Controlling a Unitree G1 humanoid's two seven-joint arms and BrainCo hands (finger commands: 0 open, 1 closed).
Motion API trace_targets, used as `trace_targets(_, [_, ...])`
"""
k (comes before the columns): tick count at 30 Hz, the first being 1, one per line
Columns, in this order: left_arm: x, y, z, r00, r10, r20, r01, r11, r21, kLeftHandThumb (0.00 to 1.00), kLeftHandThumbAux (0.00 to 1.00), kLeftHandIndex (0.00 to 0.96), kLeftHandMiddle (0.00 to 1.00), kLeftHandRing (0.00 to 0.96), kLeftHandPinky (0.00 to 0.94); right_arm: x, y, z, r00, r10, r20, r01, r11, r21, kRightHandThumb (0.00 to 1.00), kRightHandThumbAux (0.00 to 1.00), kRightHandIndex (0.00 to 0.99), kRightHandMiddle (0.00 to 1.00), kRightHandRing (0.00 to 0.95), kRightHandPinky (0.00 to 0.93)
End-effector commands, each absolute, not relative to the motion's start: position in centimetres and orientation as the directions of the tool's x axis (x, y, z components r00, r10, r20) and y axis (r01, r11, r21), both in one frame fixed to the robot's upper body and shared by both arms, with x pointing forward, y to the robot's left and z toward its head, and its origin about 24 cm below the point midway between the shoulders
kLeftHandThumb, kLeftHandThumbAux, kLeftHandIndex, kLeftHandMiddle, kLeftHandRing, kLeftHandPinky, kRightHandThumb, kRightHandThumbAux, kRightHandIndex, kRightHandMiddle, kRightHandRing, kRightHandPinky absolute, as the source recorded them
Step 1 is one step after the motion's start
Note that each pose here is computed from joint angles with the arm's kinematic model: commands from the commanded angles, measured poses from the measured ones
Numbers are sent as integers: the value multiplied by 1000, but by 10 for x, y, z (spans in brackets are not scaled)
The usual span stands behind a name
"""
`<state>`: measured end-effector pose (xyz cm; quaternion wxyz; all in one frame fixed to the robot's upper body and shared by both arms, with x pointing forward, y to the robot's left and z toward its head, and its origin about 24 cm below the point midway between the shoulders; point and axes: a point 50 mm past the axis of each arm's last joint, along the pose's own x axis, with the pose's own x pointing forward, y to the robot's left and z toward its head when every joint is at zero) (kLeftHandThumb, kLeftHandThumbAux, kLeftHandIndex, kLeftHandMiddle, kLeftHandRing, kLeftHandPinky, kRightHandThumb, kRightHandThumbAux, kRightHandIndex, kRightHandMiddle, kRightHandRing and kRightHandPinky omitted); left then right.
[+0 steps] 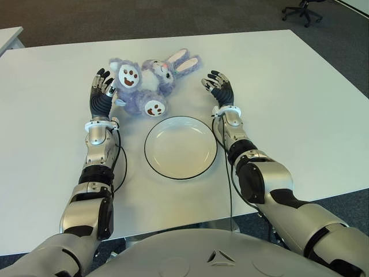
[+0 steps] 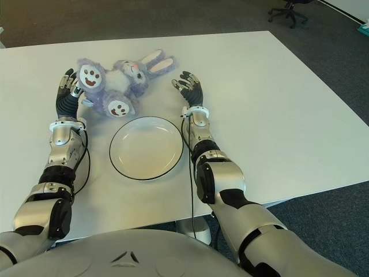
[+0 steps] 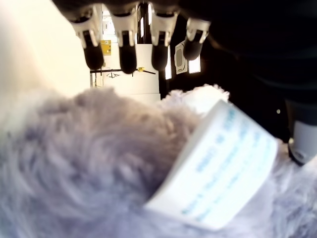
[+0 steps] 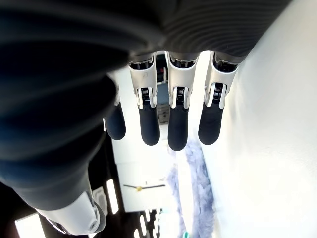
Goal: Put the doll into the plate.
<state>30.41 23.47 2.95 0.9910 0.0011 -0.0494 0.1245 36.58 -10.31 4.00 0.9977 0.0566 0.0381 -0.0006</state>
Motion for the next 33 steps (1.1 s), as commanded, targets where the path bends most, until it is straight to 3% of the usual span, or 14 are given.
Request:
trace_targets(1, [251,228,-42,953,254,-168,-255,967,16,0,465,0,113,114,113,317,-113,-40,908,-23,-419,75,991,107,304,789,199,223,238,270])
trace_targets(33, [231,229,-49,877,481,-13,-476,871,121,0,490,0,65,83,96,316,-114,-41,906,-29,-422,79,992,102,319,795,201,230,238,257])
